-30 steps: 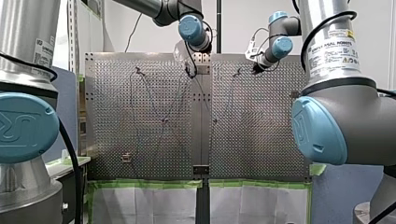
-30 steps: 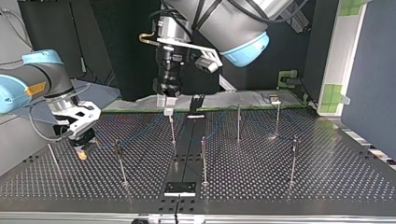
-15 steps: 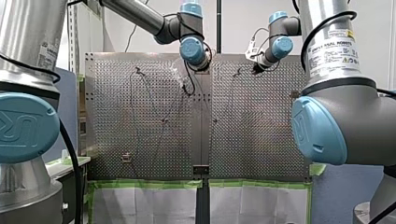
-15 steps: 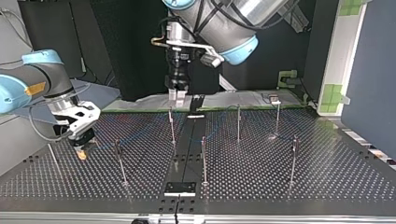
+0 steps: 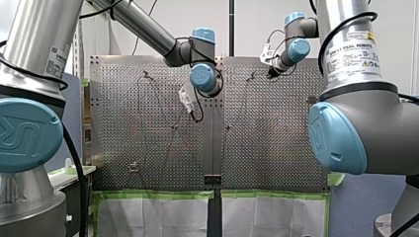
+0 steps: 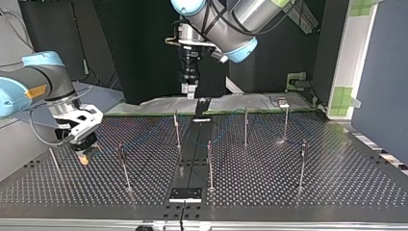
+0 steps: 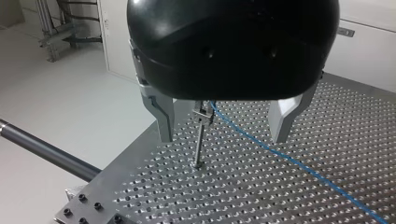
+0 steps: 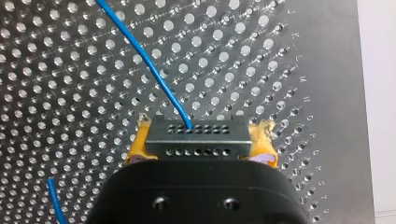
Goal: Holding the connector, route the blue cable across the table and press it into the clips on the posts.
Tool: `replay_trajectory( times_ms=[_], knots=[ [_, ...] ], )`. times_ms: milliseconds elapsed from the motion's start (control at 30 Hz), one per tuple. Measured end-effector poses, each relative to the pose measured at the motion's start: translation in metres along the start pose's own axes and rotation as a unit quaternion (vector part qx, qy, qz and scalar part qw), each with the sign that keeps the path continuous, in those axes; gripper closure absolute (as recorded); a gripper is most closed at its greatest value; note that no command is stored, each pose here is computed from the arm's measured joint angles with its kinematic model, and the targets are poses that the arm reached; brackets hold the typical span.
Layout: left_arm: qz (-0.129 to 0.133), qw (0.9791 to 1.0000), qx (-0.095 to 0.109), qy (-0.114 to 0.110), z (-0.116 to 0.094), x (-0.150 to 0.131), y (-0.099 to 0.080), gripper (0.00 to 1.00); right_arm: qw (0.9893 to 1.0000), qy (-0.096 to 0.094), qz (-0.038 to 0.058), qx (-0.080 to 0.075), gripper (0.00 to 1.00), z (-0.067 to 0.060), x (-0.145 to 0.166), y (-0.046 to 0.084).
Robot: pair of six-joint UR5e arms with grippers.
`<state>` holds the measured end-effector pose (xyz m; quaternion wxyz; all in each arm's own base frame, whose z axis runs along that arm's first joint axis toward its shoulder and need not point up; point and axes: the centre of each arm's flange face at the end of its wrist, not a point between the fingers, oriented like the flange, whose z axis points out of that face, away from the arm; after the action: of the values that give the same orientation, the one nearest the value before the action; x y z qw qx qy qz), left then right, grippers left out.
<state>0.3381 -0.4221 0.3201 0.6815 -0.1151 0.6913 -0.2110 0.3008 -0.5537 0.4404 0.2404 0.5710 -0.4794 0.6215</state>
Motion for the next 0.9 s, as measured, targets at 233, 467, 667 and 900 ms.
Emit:
replay_trajectory(
  times_ms=[233, 467, 667, 900],
  knots=[
    [0.000, 1.0000, 0.001, 0.001, -0.010, 0.017, 0.014, 0.00, 1.0000, 0.000, -0.0001, -0.001, 1.00, 0.000, 0.000, 0.001],
    [0.000, 1.0000, 0.001, 0.001, -0.019, 0.033, 0.030, 0.00, 1.0000, 0.001, -0.0002, -0.002, 1.00, 0.000, 0.001, 0.002],
    [0.000, 1.0000, 0.001, 0.001, -0.028, 0.044, 0.042, 0.00, 1.0000, 0.000, -0.0001, -0.002, 1.00, 0.000, 0.001, 0.002],
    [0.000, 1.0000, 0.001, 0.001, -0.038, 0.057, 0.057, 0.00, 1.0000, 0.000, 0.0000, -0.002, 1.00, 0.000, 0.001, 0.002]
  ],
)
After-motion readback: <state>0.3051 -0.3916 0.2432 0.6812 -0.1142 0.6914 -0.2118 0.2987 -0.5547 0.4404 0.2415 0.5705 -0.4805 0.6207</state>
